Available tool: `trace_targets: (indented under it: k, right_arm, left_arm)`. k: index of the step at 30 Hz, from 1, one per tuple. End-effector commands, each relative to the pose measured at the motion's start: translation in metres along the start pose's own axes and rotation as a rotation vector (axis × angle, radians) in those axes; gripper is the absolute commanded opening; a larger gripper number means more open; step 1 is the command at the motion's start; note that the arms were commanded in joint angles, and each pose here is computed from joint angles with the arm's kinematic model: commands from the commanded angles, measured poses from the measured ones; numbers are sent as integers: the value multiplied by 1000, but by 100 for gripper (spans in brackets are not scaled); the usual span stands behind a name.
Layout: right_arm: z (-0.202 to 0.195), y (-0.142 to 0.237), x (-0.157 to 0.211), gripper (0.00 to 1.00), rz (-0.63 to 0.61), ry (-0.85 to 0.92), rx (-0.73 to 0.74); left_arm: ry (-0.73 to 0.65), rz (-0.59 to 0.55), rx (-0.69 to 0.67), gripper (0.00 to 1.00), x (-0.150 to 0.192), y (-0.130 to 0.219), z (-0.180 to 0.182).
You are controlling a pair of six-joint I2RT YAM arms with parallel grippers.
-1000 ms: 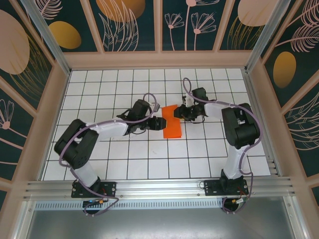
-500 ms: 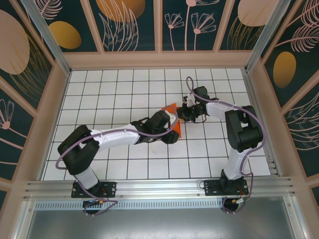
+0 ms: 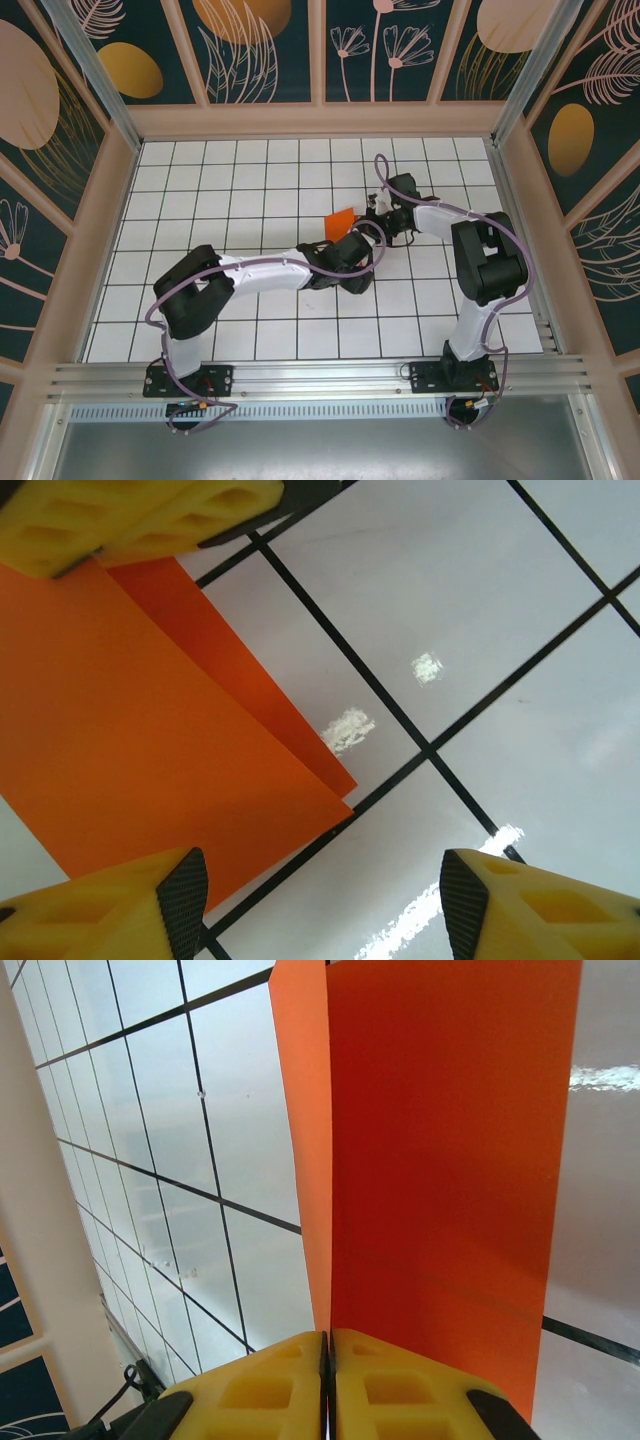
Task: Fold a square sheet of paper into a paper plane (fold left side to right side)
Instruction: Fold the triangle a second time at the center of the table.
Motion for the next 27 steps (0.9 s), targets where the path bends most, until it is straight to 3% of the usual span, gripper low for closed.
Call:
trace_targets:
  k: [1, 5, 20, 27]
  right_arm:
    - [6, 3, -4, 11, 5, -15, -27]
    - [5, 2, -3, 11, 8, -18, -25]
    - [-1, 0, -4, 13, 18, -4, 37]
    - [8, 8, -9, 18, -13, 35, 30]
  left_arm:
    - [-3, 8, -97, 65, -2, -6, 2]
    - [-13, 0, -119, 61, -7, -11, -1]
    - [-7, -30, -68, 16, -17, 6, -7]
    - [29, -12, 6, 0, -18, 10, -9]
Point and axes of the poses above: each hand's point on the last joint's axis, 136 mm out from that joint toward the fingers, its own y axis back along the fingers, its own z axis along the line the jaws close on, x = y × z, the point moved 7 cm from there along y, back along the fingers, and after that the axes turned 4 degrees about y, right-handed, at the moved point
